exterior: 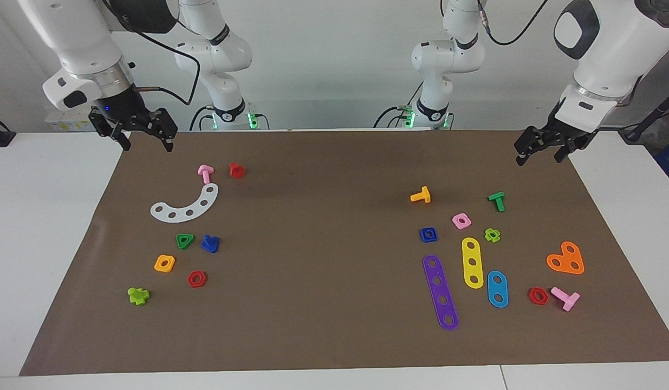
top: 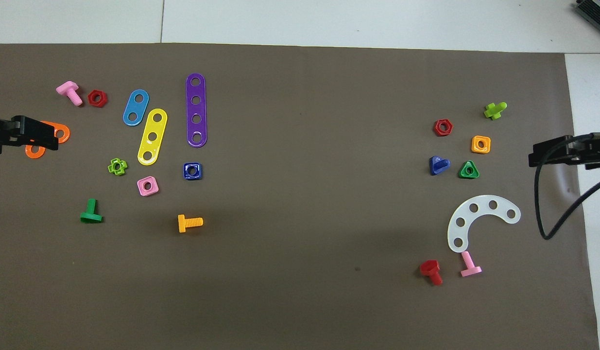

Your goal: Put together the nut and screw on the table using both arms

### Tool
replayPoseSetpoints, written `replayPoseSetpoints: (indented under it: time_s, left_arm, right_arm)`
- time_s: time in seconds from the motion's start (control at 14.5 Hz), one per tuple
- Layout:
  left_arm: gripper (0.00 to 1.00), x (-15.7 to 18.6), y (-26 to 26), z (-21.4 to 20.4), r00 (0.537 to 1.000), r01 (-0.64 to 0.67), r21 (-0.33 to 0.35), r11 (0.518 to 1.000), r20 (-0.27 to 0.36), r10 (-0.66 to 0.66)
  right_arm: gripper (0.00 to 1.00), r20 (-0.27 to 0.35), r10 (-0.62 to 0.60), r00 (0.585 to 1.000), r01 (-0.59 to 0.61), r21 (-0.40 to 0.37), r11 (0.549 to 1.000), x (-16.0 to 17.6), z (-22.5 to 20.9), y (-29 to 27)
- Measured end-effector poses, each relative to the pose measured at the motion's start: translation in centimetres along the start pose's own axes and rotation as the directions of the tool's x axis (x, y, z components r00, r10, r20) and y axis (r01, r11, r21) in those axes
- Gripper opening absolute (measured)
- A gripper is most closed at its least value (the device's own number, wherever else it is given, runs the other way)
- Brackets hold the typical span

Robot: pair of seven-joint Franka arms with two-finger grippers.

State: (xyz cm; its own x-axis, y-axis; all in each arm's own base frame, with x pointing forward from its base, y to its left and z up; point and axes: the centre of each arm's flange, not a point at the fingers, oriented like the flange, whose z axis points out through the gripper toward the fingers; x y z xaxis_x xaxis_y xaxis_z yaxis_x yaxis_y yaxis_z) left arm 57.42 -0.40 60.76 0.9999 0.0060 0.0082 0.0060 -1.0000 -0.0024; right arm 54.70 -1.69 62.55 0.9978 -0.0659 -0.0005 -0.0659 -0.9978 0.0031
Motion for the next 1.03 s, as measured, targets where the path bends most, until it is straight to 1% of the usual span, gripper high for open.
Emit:
replayPoseSetpoints:
  time_s: [0.55, 0.62, 0.69, 0.83, 0.96, 1.03]
  left_arm:
    - [1.00, 0.0, 0.0, 0.0, 1.000, 0.000, 0.000, 1.000, 0.000, 0.000]
    - [1.00, 0.0, 0.0, 0.0, 1.000, 0.000, 0.000, 1.000, 0.000, 0.000]
    - [1.00, 0.0, 0.0, 0.0, 1.000, 0.000, 0.000, 1.000, 0.000, 0.000]
    - [1.00, 0.0, 0.0, 0.0, 1.000, 0.000, 0.000, 1.000, 0.000, 0.000]
    - [1.00, 0.0, 0.0, 0.0, 1.000, 0.000, 0.000, 1.000, 0.000, 0.000]
    - [1.00, 0.0, 0.0, 0.0, 1.000, 0.000, 0.000, 1.000, 0.000, 0.000]
  right_arm:
    - [1.00, -0.003, 0.015, 1.000, -0.015, 0.001, 1.000, -0.1, 0.2, 0.3]
    - [1.00, -0.026, 0.013, 1.000, -0.013, 0.003, 1.000, 0.2, 0.6, 0.2]
    - [1.00, -0.054, 0.013, 0.998, -0.012, 0.004, 1.000, 0.6, 1.5, 0.1]
    - [1.00, -0.087, 0.009, 0.996, -0.008, 0.006, 1.000, 1.4, 4.8, -0.1]
    - [1.00, -0.095, -0.024, 0.995, 0.026, 0.016, 1.000, 2.5, 9.7, -1.8]
    - [1.00, -0.089, -0.058, 0.994, 0.061, 0.037, 0.997, 3.4, 12.5, -3.1]
